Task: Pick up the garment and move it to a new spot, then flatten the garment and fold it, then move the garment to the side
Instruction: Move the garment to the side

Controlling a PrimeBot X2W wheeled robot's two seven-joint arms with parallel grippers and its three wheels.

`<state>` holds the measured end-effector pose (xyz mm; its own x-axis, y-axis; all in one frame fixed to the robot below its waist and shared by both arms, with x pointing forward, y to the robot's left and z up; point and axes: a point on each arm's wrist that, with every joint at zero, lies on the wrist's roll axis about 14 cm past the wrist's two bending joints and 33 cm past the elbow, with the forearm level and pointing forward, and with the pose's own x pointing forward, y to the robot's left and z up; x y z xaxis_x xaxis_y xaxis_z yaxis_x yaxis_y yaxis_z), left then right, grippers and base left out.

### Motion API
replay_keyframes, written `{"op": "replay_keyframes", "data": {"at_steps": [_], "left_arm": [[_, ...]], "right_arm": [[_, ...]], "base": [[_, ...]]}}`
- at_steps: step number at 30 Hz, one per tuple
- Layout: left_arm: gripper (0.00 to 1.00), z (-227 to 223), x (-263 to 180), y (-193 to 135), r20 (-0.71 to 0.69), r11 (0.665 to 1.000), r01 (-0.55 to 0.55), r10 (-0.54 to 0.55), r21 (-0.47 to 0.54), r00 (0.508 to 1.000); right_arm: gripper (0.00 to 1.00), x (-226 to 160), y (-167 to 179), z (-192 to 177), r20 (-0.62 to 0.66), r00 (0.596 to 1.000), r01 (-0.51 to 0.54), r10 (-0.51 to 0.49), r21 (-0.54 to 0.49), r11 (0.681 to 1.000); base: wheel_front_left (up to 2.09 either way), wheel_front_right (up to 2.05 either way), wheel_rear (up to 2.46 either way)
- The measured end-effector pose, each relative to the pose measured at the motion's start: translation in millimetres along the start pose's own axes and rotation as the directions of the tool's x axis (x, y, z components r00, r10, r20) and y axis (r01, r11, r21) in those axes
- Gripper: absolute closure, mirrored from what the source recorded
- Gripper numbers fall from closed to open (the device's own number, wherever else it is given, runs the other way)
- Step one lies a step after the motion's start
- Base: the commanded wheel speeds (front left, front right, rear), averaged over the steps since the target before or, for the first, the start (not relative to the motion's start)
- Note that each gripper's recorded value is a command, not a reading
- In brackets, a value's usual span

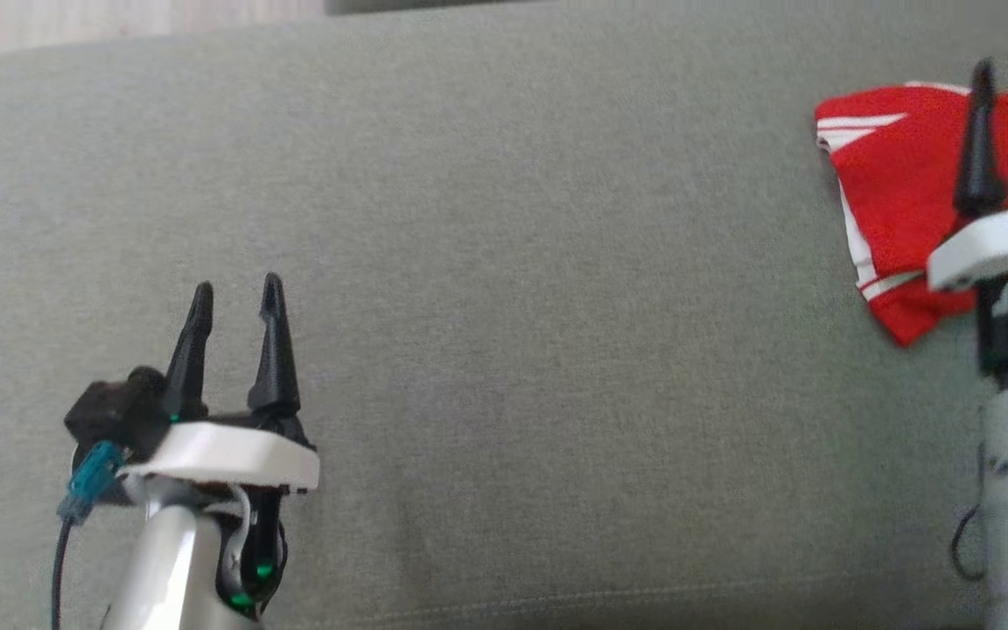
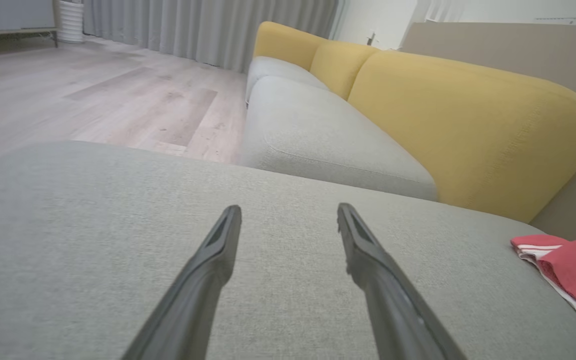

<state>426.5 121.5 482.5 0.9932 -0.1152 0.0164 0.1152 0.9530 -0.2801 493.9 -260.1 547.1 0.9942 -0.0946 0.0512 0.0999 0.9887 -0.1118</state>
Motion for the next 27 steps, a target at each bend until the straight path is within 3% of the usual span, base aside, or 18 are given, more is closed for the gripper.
{"op": "replay_keyframes", "data": {"at_steps": [11, 19, 27], "left_arm": [[0.00, 10, -40, 33, 0.012, 0.992, -0.123, 0.122, 0.018, 0.992], [0.00, 6, -55, 45, -0.006, 0.986, -0.164, 0.165, 0.039, 0.986], [0.00, 5, -59, 43, -0.009, 0.985, -0.166, 0.166, 0.042, 0.986]], "right_arm": [[0.00, -56, 75, -16, -0.014, 0.988, -0.150, 0.152, 0.098, 0.984], [0.00, -81, 93, -23, 0.012, 0.980, -0.197, 0.198, 0.189, 0.962], [0.00, -114, 104, -49, -0.053, 0.971, -0.215, 0.233, 0.235, 0.948]], "base": [[0.00, 0.00, 0.00], [0.00, 0.00, 0.00], [0.00, 0.00, 0.00]]}}
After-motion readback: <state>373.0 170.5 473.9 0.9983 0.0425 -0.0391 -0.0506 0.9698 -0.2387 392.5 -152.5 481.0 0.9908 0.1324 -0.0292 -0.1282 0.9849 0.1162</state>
